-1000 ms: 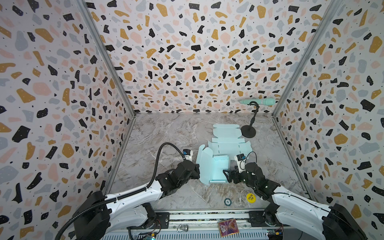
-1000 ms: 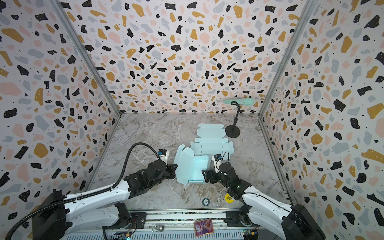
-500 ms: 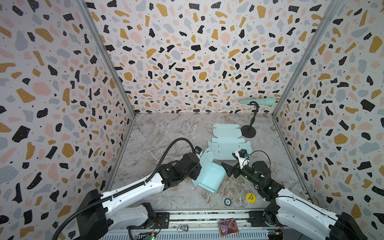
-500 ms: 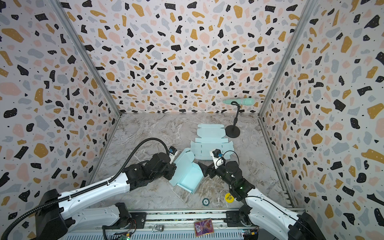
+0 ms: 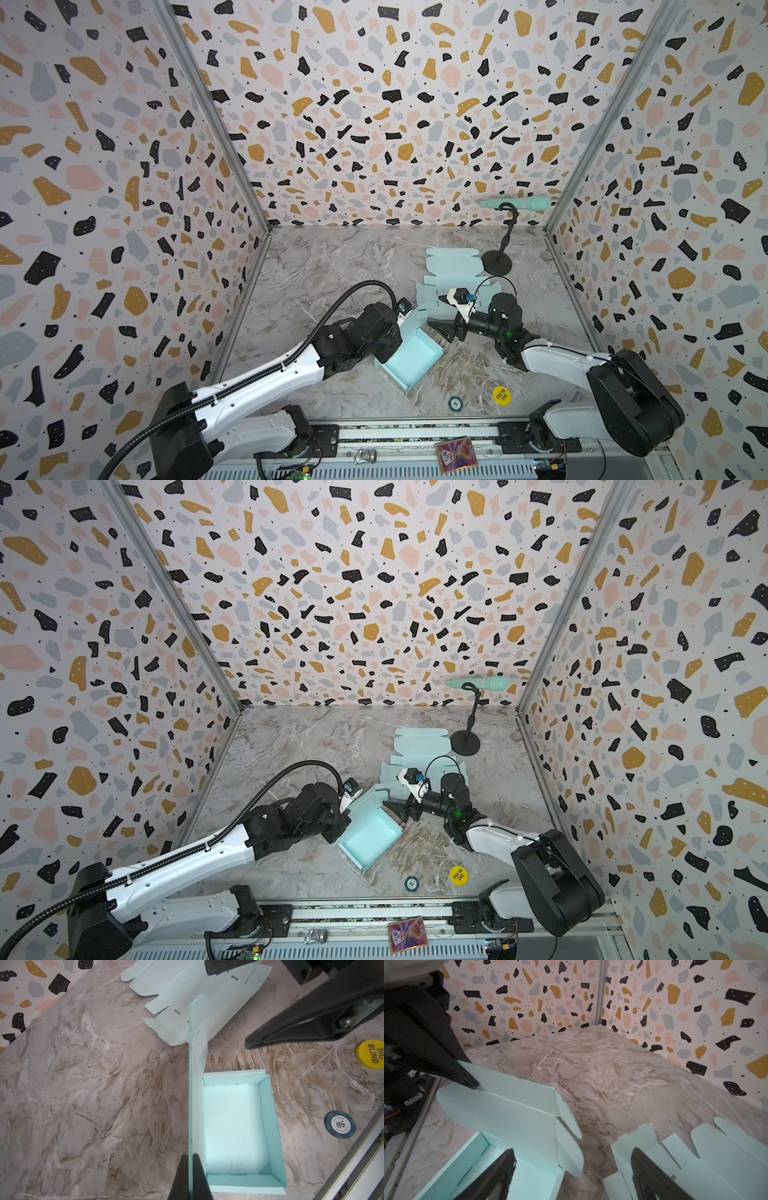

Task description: Fold the paper box

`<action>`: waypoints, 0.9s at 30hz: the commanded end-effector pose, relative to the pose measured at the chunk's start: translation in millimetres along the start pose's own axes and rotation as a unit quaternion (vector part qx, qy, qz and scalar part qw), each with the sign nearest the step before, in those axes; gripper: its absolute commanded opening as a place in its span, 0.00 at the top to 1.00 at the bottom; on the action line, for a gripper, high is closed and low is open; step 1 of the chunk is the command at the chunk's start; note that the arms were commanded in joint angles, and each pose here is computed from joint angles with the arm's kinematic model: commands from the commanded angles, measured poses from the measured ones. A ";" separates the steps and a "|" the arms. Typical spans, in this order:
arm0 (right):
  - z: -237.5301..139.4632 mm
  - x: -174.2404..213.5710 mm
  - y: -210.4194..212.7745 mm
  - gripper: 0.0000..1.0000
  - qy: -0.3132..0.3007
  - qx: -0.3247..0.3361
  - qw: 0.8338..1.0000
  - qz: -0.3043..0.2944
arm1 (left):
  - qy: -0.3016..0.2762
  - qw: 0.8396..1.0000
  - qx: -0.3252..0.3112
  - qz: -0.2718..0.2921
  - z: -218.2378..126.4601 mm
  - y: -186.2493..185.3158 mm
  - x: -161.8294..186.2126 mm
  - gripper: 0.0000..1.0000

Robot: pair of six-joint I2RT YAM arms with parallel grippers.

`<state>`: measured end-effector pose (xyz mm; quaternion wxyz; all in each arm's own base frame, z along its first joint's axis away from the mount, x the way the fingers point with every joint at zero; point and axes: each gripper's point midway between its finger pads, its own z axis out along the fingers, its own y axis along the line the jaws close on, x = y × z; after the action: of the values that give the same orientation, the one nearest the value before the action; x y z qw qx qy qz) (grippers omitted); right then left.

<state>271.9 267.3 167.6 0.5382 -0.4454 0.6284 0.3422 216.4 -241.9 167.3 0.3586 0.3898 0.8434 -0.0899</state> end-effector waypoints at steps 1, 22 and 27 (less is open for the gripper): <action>6.4 -11.5 1.5 0.14 -0.008 -0.031 0.998 -0.055 | -0.021 0.999 0.013 0.021 -10.6 -2.6 -12.5 1.00; 21.8 -0.2 3.4 0.20 0.009 -0.046 0.999 -0.028 | -0.023 0.999 0.012 0.040 1.3 -4.6 -14.4 1.00; 22.8 4.2 6.8 0.20 0.010 -0.048 0.999 -0.020 | -0.020 0.999 0.015 0.038 6.8 -6.5 -9.5 1.00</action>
<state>275.6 288.2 157.2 0.5123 -0.4917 0.6093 0.3529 217.4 -252.9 165.5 0.3661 0.4220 0.8237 -0.0972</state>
